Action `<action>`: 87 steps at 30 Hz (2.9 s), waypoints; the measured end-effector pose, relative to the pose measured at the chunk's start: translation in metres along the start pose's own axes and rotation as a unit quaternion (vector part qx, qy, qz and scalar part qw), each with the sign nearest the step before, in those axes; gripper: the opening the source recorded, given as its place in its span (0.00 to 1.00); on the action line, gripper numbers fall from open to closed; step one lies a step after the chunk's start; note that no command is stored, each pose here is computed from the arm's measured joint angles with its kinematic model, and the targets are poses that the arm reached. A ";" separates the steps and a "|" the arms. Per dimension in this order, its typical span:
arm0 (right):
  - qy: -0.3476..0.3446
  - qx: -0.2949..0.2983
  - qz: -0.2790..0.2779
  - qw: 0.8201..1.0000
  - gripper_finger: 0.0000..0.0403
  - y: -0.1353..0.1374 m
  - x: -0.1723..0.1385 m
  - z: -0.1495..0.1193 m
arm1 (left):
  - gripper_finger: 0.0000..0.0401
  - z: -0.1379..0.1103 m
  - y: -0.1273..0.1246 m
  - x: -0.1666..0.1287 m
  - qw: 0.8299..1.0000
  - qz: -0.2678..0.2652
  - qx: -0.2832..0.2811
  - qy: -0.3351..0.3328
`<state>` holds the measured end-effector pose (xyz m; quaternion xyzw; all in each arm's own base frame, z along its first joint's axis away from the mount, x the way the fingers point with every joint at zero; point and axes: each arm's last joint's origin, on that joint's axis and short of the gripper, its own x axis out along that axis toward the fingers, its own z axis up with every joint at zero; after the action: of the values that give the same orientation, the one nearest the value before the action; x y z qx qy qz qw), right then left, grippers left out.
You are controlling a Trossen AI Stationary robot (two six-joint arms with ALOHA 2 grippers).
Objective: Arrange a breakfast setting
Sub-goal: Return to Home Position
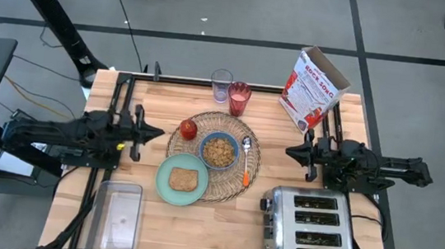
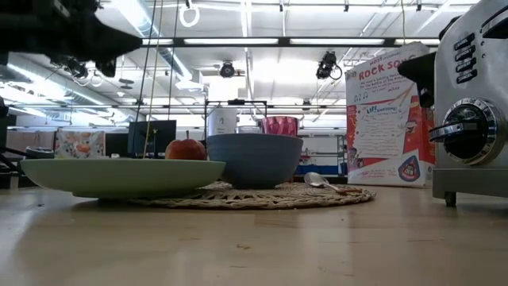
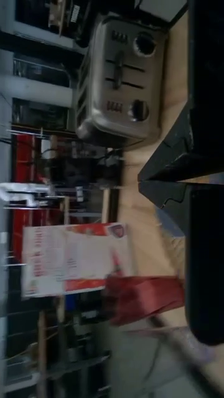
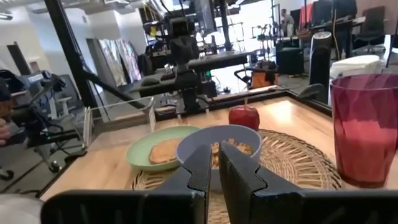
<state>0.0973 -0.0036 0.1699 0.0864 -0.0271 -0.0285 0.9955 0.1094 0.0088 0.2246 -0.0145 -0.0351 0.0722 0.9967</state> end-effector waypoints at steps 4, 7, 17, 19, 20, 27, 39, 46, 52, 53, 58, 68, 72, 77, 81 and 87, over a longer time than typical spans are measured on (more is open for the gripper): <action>-0.001 0.000 0.001 1.000 0.10 0.000 0.000 0.000 | 0.03 -0.012 0.000 -0.004 1.000 -0.003 -0.008 -0.002; -0.001 0.000 0.001 1.000 0.10 0.000 0.000 0.000 | 0.03 -0.011 0.001 -0.011 1.000 0.000 0.006 -0.027; -0.001 0.000 0.002 1.000 0.10 0.000 0.000 0.001 | 0.03 -0.026 0.003 -0.018 0.997 0.015 0.042 -0.069; -0.001 0.000 0.002 1.000 0.10 0.000 0.001 0.000 | 0.03 -0.031 0.003 -0.018 0.996 0.015 0.049 -0.066; 0.001 0.000 0.003 1.000 0.10 0.000 0.001 0.000 | 0.03 -0.034 0.003 -0.017 0.997 0.015 0.047 -0.061; -0.004 0.000 0.004 1.000 0.10 0.000 0.001 0.001 | 0.03 -0.040 0.003 -0.016 0.998 0.013 0.042 -0.037; -0.008 0.000 0.004 1.000 0.10 0.001 0.001 0.002 | 0.03 -0.040 0.003 -0.016 0.998 0.013 0.042 -0.036; -0.009 0.000 0.004 1.000 0.10 0.000 0.001 0.002 | 0.03 -0.041 0.003 -0.016 0.998 0.013 0.043 -0.036; -0.009 0.000 0.002 1.000 0.10 0.000 0.001 0.002 | 0.03 -0.040 0.003 -0.016 0.998 0.013 0.042 -0.036; -0.009 0.000 0.002 1.000 0.10 0.000 0.001 0.002 | 0.03 -0.040 0.003 -0.016 0.998 0.013 0.043 -0.036; -0.009 0.000 0.002 1.000 0.10 0.000 0.001 0.002 | 0.03 -0.040 0.003 -0.016 0.998 0.013 0.043 -0.036; -0.009 0.000 0.002 1.000 0.10 0.000 0.001 0.002 | 0.03 -0.040 0.003 -0.016 0.998 0.013 0.042 -0.036; -0.009 0.001 0.002 1.000 0.10 0.000 0.001 0.002 | 0.03 -0.040 0.003 -0.016 0.998 0.013 0.043 -0.036; -0.009 0.001 0.002 1.000 0.10 0.000 0.001 0.002 | 0.03 -0.040 0.003 -0.016 0.998 0.013 0.043 -0.036; -0.009 0.000 0.002 1.000 0.10 0.000 0.001 0.002 | 0.03 -0.040 0.003 -0.016 0.998 0.013 0.043 -0.036; -0.009 0.001 0.003 1.000 0.10 0.000 0.001 0.002 | 0.03 -0.040 0.003 -0.016 0.998 0.013 0.043 -0.036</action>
<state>0.0979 -0.0036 0.1719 0.0866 -0.0361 -0.0267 0.9952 0.0960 0.0088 0.1832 0.0301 -0.0680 0.0870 0.9934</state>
